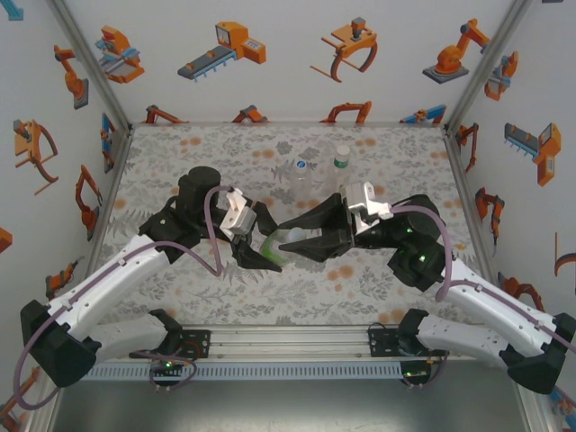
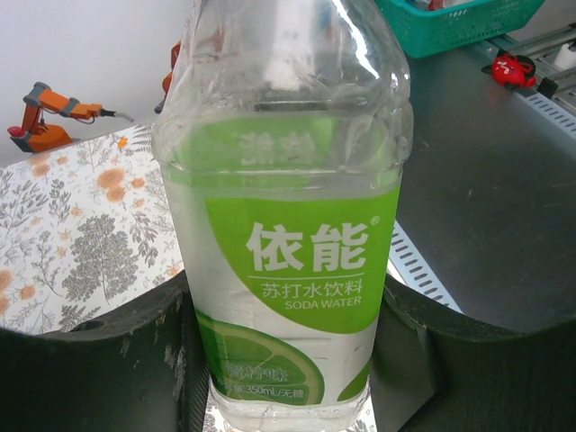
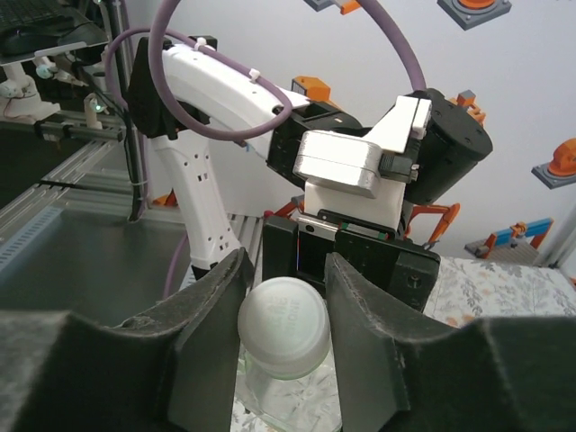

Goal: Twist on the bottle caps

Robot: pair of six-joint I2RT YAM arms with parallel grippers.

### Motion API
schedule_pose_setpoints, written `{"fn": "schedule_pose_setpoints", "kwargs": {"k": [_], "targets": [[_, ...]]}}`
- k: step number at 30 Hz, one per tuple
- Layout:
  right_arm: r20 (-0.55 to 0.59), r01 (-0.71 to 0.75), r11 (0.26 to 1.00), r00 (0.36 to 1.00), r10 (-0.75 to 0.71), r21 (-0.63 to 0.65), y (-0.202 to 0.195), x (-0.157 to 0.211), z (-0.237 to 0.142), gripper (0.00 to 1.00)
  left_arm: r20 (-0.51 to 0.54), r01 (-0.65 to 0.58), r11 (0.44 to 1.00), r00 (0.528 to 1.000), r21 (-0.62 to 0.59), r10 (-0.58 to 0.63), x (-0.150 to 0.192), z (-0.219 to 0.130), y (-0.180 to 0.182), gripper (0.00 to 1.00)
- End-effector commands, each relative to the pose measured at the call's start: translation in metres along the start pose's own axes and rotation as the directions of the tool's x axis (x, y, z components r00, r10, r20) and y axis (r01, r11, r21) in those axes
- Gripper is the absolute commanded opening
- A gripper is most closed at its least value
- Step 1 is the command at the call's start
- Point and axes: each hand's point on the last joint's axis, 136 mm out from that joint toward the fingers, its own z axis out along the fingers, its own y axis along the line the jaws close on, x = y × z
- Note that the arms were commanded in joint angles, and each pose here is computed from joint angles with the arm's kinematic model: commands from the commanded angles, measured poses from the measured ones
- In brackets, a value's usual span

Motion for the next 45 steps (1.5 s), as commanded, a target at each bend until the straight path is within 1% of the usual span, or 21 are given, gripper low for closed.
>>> {"fn": "schedule_pose_setpoints", "kwargs": {"k": [1,3,5,6,11,15,20,21,22,23,25,26,27,31,33,35,37,39,42,43,45], "targets": [[0.039,0.038,0.999,0.999,-0.037,-0.022,0.004,-0.02,0.001,0.32,0.033,-0.046,0.998,0.998,0.043,0.044,-0.017,0.001,-0.009,0.0],[0.04,0.039,0.999,0.998,-0.038,-0.019,0.004,-0.02,0.0,0.21,0.031,-0.051,0.998,0.998,0.036,0.05,-0.017,0.001,-0.009,0.0],[0.04,0.039,0.999,0.998,-0.039,-0.004,0.001,-0.018,0.0,0.04,0.022,-0.063,0.998,0.998,0.014,0.063,-0.018,0.001,-0.007,0.0],[0.04,0.037,0.999,0.999,-0.038,0.016,-0.002,-0.018,0.0,0.0,0.012,-0.071,0.997,0.997,-0.012,0.071,-0.017,0.001,-0.004,0.0],[0.017,-0.009,0.976,1.0,0.006,0.217,-0.036,-0.005,-0.006,0.0,-0.023,-0.112,0.97,0.994,-0.216,0.11,-0.011,-0.004,0.021,0.0],[0.01,-0.028,0.959,1.0,0.026,0.281,-0.048,0.001,-0.009,0.0,-0.021,-0.112,0.934,0.994,-0.34,0.111,-0.008,-0.011,0.037,0.0],[0.013,-0.021,0.953,1.0,0.018,0.302,-0.049,0.001,-0.012,0.0,-0.036,-0.108,0.931,0.994,-0.348,0.102,-0.006,-0.012,0.035,0.0],[0.008,-0.017,0.952,1.0,0.015,0.306,-0.049,0.001,-0.013,0.0,-0.045,-0.111,0.932,0.994,-0.346,0.102,-0.005,-0.012,0.033,0.06],[0.003,-0.014,0.951,1.0,0.014,0.31,-0.05,0.001,-0.013,0.0,-0.052,-0.108,0.932,0.994,-0.345,0.096,-0.004,-0.013,0.033,0.16],[-0.001,-0.014,0.95,1.0,0.015,0.313,-0.05,0.002,-0.014,0.0,-0.058,-0.104,0.933,0.994,-0.345,0.089,-0.003,-0.013,0.031,0.32],[-0.016,-0.014,0.949,1.0,0.02,0.314,-0.05,0.006,-0.013,0.0,-0.083,-0.104,0.939,0.993,-0.329,0.08,0.004,-0.013,0.027,0.74],[-0.029,-0.013,0.949,0.999,0.023,0.315,-0.051,0.009,-0.013,0.0,-0.101,-0.114,0.939,0.991,-0.323,0.086,0.007,-0.014,0.024,0.91],[-0.042,-0.012,0.947,0.999,0.027,0.321,-0.052,0.013,-0.013,0.0,-0.111,-0.111,0.938,0.991,-0.328,0.078,0.01,-0.015,0.024,0.99],[-0.101,-0.009,0.929,0.994,0.05,0.371,-0.064,0.033,-0.015,0.0,-0.165,-0.112,0.905,0.985,-0.41,0.047,0.019,-0.028,0.03,0.97],[-0.145,0.004,0.916,0.988,0.059,0.4,-0.072,0.05,-0.015,0.0,-0.19,-0.105,0.867,0.982,-0.488,0.012,0.024,-0.041,0.039,0.97],[-0.182,0.024,0.899,0.981,0.063,0.437,-0.084,0.065,-0.016,0.0,-0.196,-0.078,0.814,0.98,-0.575,-0.045,0.03,-0.057,0.049,0.97],[-0.22,0.053,0.885,0.974,0.057,0.463,-0.096,0.08,-0.014,0.0,-0.165,-0.017,0.751,0.978,-0.66,-0.124,0.034,-0.078,0.057,0.97],[-0.241,0.063,0.868,0.968,0.067,0.493,-0.115,0.095,-0.012,0.0,-0.111,0.06,0.663,0.971,-0.746,-0.213,0.039,-0.102,0.066,0.97],[-0.251,0.059,0.843,0.964,0.092,0.535,-0.146,0.12,-0.01,0.0,-0.053,0.126,0.51,0.945,-0.851,-0.323,0.048,-0.137,0.073,0.97],[-0.251,0.057,0.836,0.963,0.098,0.545,-0.156,0.126,-0.009,0.0,-0.047,0.131,0.477,0.938,-0.869,-0.345,0.051,-0.144,0.073,0.97],[-0.246,0.043,0.83,0.962,0.115,0.557,-0.178,0.145,-0.007,0.0,-0.066,0.109,0.43,0.926,-0.896,-0.372,0.063,-0.156,0.073,0.97]]}}
